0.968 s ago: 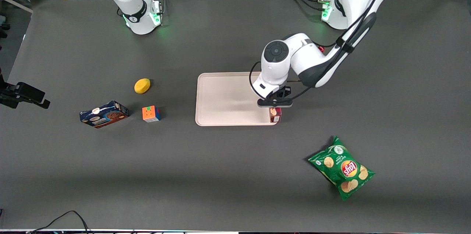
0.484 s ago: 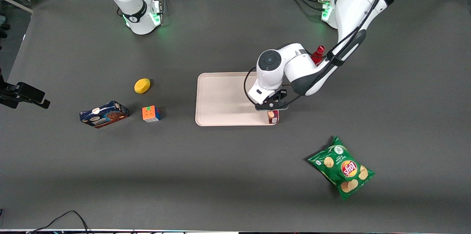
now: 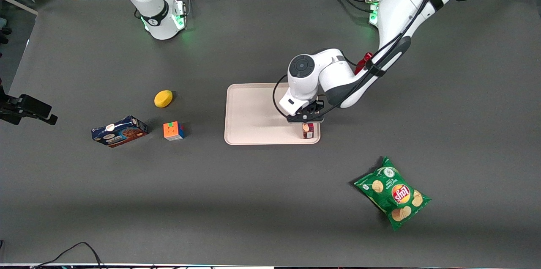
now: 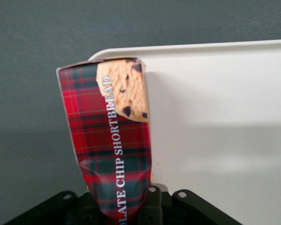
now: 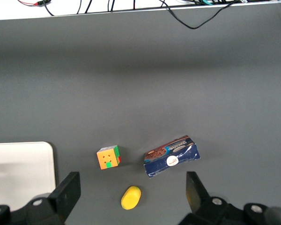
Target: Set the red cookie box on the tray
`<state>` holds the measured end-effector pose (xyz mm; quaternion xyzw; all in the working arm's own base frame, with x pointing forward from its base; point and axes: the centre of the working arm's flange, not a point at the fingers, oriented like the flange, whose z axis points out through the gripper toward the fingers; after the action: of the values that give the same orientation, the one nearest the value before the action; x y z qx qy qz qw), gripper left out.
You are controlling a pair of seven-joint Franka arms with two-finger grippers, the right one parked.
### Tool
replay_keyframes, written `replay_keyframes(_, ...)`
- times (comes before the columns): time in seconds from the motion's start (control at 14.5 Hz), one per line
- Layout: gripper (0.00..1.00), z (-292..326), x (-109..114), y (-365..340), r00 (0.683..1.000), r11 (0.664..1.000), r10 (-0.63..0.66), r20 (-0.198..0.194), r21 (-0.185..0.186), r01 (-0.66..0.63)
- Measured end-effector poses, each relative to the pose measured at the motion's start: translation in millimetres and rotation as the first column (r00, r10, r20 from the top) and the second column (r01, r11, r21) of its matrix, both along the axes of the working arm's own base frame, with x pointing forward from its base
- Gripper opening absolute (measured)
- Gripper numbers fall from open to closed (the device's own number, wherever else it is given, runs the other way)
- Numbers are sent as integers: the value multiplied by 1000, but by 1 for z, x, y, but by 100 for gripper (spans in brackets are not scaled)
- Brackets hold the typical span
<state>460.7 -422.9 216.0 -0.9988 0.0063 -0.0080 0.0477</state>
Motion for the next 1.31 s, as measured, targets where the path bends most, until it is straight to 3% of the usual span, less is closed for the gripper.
replay_keyframes(0.14, 25, -7, -1, 0, 1000, 1000, -22, 10, 6, 21)
replay_keyframes(0.28, 49, -12, -1, 0, 1000, 1000, -28, 12, 7, 28)
replay_keyframes(0.62, 99, -8, 5, 0, 1000, 1000, -20, 22, -1, 20)
replay_keyframes(1.04, 100, 19, 19, -7, 997, 999, -29, 66, -29, 31)
replay_keyframes(1.18, 100, 46, 28, -7, 993, 998, -56, 108, -30, 60)
replay_keyframes(1.31, 100, 92, 40, 1, 989, 996, -90, 121, -19, 93)
